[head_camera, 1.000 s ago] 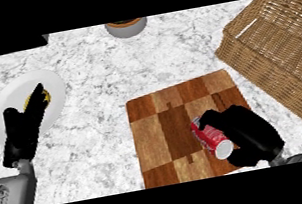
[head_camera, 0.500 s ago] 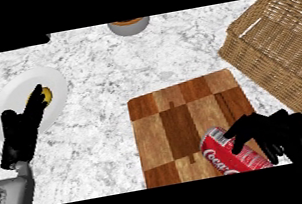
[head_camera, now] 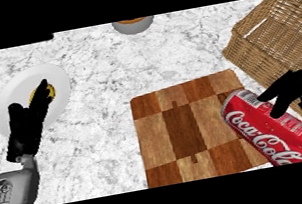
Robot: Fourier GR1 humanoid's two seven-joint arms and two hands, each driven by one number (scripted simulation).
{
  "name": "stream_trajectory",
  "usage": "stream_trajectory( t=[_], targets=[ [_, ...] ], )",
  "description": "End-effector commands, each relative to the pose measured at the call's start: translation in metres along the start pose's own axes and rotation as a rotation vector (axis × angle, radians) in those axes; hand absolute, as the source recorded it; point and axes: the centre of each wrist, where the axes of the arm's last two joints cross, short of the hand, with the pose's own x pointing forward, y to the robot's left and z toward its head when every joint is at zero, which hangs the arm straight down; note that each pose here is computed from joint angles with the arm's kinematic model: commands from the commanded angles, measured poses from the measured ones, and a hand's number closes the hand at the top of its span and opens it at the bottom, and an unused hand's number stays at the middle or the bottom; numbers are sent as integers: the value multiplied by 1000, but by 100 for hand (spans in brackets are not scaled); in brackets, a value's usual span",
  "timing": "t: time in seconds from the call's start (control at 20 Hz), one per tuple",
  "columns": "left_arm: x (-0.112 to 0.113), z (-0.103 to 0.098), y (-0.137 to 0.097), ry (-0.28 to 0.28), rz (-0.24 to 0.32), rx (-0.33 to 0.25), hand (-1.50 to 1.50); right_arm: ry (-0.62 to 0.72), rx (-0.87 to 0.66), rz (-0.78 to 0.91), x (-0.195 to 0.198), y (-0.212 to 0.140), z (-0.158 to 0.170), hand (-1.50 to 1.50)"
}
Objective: Pick the can from the cutting board and place it in the basket
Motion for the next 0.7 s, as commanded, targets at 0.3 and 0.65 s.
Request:
stream_trajectory(
  t=[0.3, 0.65],
  targets=[
    [19, -8, -6, -9, -15, -8, 0, 101, -160, 263, 28, -107, -27, 150],
    [-2, -1, -16, -22, -13, -23, 0, 277, -101, 458, -4, -152, -53, 150]
  ],
)
